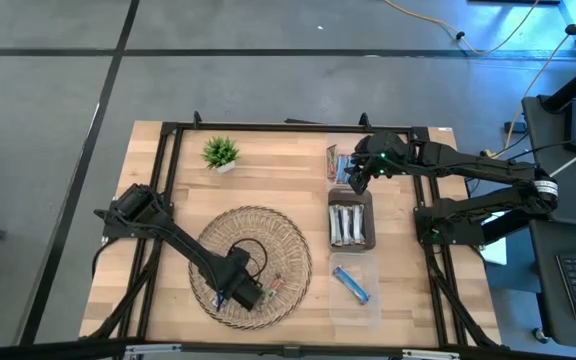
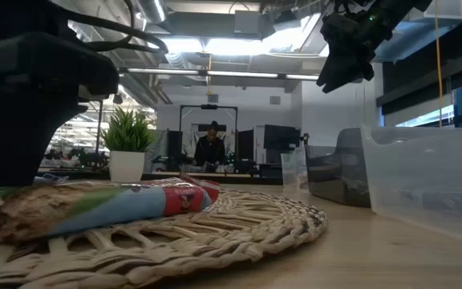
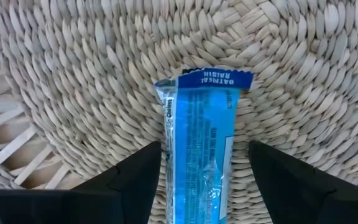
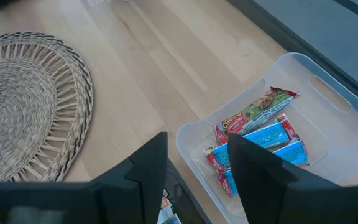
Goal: Pick and place Granola Bars by type
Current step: Put the blue granola bar into the bottom transparent bin
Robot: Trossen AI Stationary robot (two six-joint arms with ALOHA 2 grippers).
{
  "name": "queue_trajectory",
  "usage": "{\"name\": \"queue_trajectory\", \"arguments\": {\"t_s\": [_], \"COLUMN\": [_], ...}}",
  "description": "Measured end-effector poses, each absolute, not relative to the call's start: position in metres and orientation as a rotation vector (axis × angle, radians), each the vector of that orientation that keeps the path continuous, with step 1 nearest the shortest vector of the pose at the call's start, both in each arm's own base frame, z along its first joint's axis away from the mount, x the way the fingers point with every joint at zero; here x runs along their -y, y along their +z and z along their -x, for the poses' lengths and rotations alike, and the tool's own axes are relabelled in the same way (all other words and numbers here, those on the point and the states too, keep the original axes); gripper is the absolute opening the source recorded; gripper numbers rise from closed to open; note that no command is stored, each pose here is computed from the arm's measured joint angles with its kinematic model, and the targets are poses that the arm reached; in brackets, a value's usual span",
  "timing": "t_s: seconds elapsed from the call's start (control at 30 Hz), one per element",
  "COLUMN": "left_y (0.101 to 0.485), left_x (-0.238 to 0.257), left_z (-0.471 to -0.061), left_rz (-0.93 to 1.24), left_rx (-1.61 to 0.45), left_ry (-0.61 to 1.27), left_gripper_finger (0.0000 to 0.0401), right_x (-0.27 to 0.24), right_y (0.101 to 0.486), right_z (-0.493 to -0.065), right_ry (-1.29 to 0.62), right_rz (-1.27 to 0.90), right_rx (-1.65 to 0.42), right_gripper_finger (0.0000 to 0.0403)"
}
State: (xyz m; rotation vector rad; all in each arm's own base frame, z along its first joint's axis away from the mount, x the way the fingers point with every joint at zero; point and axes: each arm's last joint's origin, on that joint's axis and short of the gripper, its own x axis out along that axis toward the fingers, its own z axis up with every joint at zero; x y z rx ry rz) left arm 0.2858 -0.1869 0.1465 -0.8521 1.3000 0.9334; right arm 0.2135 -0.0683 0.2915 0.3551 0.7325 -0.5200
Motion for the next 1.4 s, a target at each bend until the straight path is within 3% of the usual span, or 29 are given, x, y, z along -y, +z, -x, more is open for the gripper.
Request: {"name": "queue_trajectory", "arguments": {"t_s": [0.17, 0.47, 0.63, 0.97, 1.17, 1.4], "left_y": [0.146, 0.145, 0.147, 0.150, 0.145, 0.164], "left_x": [0.187, 0.186, 0.186, 0.178, 0.169, 0.161], "left_z": [-0.285, -0.284, -0.284, -0.276, -0.264, -0.257], "left_rz": [0.824, 0.804, 0.771, 0.753, 0.885, 0.847], "left_rx": [-1.328, -1.323, -1.335, -1.270, -1.153, -1.060], "left_ry": [0.899, 0.910, 0.876, 0.820, 0.750, 0.766], "left_gripper_finger": [0.0223, 0.0129, 0.0097, 0.0090, 0.0090, 0.0090], "right_x": [0.068, 0.068, 0.068, 0.068, 0.068, 0.068], "right_y": [0.292, 0.292, 0.292, 0.291, 0.291, 0.291], "right_z": [-0.213, -0.213, -0.213, -0.214, -0.214, -0.214], "right_ry": [-0.520, -0.520, -0.520, -0.496, -0.495, -0.494], "right_rz": [-0.355, -0.355, -0.355, -0.365, -0.367, -0.368], "right_rx": [-0.733, -0.733, -0.733, -0.735, -0.736, -0.736], "right_gripper_finger": [0.0170, 0.0170, 0.0170, 0.0170, 0.0170, 0.0170]}}
